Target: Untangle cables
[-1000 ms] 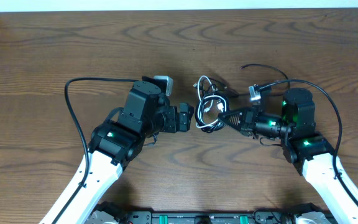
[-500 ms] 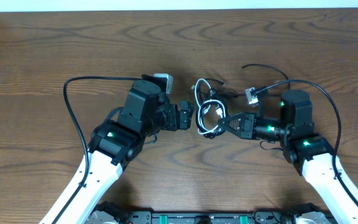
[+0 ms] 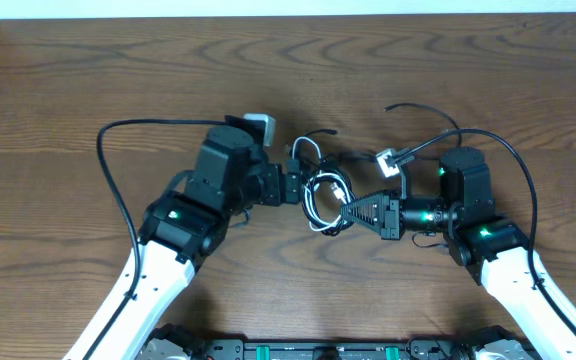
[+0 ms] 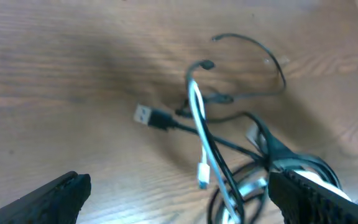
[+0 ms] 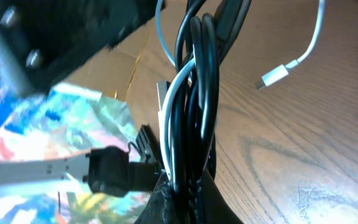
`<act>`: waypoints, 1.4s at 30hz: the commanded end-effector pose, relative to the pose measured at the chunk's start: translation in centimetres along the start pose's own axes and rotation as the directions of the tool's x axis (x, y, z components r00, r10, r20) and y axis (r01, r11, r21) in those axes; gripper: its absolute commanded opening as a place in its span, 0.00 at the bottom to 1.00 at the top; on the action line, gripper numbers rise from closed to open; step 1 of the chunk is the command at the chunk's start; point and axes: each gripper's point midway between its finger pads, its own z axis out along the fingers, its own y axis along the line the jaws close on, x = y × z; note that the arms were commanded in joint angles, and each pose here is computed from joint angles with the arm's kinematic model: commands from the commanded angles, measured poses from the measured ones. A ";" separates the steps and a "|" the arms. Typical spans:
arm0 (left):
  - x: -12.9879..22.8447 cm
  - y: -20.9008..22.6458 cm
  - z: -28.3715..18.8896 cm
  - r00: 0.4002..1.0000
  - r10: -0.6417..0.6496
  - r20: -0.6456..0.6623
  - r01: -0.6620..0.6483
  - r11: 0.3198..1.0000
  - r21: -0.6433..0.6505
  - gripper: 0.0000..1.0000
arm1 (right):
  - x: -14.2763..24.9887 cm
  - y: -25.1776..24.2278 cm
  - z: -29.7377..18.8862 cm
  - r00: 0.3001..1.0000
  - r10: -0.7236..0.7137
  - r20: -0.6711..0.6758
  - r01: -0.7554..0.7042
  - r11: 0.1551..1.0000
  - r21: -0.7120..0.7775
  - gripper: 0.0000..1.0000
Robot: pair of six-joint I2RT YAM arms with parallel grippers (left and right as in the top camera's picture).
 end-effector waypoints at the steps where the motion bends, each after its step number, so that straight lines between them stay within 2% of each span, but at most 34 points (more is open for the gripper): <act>1: -0.3 -0.1 -0.2 1.000 0.000 -0.003 0.000 0.998 0.055 0.98 | 0.3 2.3 -0.1 0.982 -0.188 -0.024 0.185 0.976 -0.112 0.01; 6: 0.0 -1.2 -0.6 0.999 0.042 -0.031 -0.037 0.986 0.160 0.98 | 0.4 2.5 -0.1 0.967 -0.253 -0.017 0.249 0.961 -0.120 0.01; 16: 0.2 -1.2 -0.6 0.998 0.050 -0.038 -0.043 0.986 0.163 0.98 | 0.3 2.3 -0.1 0.981 -0.190 -0.023 0.187 0.976 -0.112 0.01; 24: 0.8 -0.7 0.4 0.989 -0.114 -0.098 0.127 0.982 0.137 0.98 | 0.6 2.5 -0.2 0.965 -0.261 -0.022 0.256 0.958 -0.128 0.01; 31: 2.1 0.4 3.4 0.917 -0.349 -0.192 0.367 0.928 0.064 0.98 | 0.7 2.7 -0.2 0.953 -0.303 -0.019 0.298 0.944 -0.142 0.01; 34: 2.0 0.1 4.1 0.898 -0.389 -0.207 0.411 0.908 0.078 0.98 | 0.5 2.4 -0.1 0.952 -0.307 -0.015 0.303 0.945 -0.120 0.01; 40: -1.4 -0.4 4.2 0.925 -0.368 -0.095 0.379 0.912 0.159 0.34 | 0.7 1.1 0.0 0.959 -0.281 -0.027 0.279 0.959 -0.056 0.01; 42: -2.2 -0.2 4.1 0.927 -0.368 -0.068 0.374 0.911 0.172 0.22 | 0.9 0.6 0.0 0.965 -0.261 -0.036 0.260 0.965 -0.029 0.01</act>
